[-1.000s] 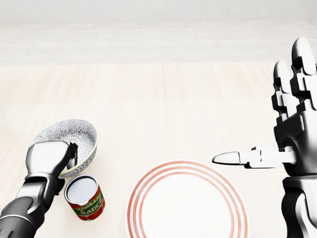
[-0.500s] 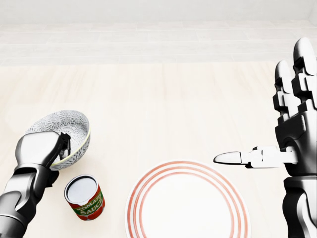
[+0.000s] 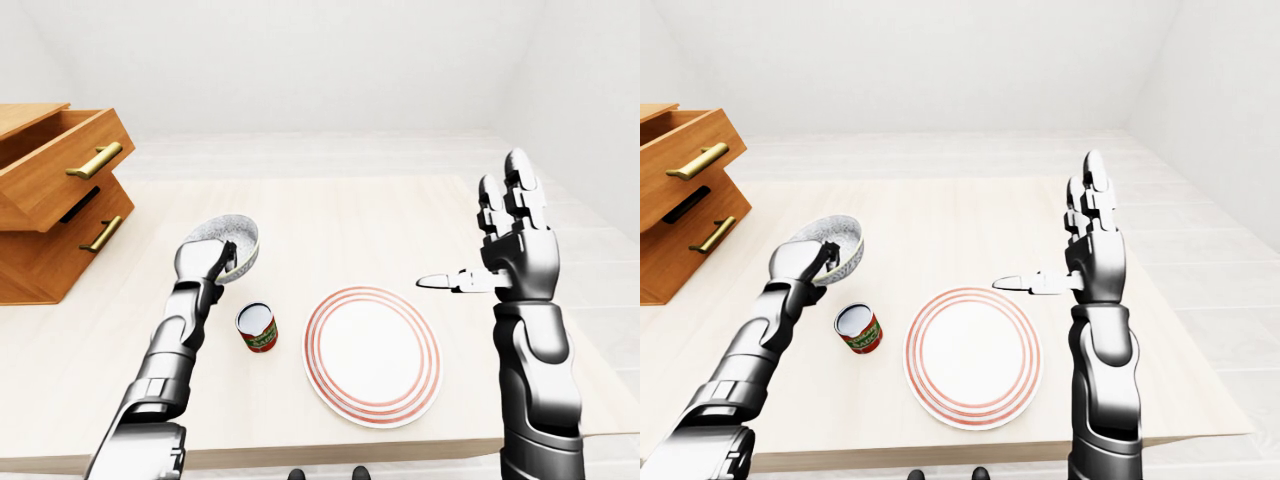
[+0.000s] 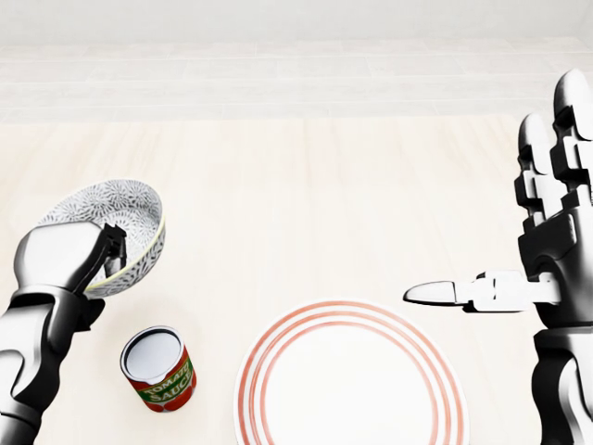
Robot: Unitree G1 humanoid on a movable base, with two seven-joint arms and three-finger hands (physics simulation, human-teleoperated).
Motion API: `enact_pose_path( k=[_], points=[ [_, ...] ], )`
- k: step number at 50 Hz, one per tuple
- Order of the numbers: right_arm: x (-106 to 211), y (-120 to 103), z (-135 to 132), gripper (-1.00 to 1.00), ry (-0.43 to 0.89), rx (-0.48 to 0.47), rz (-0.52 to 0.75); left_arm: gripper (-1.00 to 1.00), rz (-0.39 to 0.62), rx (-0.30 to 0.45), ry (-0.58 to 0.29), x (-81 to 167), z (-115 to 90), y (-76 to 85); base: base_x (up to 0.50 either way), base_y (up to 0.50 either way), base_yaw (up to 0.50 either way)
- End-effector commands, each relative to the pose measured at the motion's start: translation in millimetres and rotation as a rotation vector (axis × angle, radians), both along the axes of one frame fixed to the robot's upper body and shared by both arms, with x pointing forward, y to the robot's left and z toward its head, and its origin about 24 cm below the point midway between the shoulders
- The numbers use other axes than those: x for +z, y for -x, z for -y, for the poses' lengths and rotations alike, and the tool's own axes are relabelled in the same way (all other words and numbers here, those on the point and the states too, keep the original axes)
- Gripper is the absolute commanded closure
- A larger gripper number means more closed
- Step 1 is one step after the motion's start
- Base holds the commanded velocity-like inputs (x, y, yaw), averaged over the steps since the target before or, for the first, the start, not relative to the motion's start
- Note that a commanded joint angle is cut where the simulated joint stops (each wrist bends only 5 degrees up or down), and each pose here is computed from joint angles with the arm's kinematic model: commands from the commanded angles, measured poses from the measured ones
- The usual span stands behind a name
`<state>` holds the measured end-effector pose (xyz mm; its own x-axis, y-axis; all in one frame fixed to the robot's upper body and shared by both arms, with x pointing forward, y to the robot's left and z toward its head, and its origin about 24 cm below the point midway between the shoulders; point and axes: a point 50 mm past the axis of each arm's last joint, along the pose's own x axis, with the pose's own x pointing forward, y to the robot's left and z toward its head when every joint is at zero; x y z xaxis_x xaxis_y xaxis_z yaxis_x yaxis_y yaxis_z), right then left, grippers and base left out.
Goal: Put the bowl on the plate.
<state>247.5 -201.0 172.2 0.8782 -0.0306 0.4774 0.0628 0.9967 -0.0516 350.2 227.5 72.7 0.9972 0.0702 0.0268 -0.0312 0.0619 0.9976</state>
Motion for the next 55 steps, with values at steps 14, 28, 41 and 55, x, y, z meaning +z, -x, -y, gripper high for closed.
enact_pose_path(
  k=[14, 28, 41, 55],
  points=[
    [9, 10, 4, -1.00, 0.003, -0.006, 0.046, 1.00, 0.121, -0.050, 0.037, 61, 19, 16.5, 0.00, 0.00, 0.00],
    [9, 12, 4, -1.00, 0.003, -0.005, 0.050, 1.00, 0.149, -0.116, 0.065, 85, 40, 27.0, 0.00, 0.00, 0.00],
    [2, 6, 3, -1.00, 0.004, -0.001, 0.014, 1.00, 0.158, -0.200, 0.084, 97, 69, 33.4, 0.00, 0.00, 0.00],
    [-1, 7, 6, -1.00, -0.004, 0.000, 0.003, 1.00, 0.150, -0.288, 0.095, 96, 101, 48.7, 0.00, 0.00, 0.00]
  ],
)
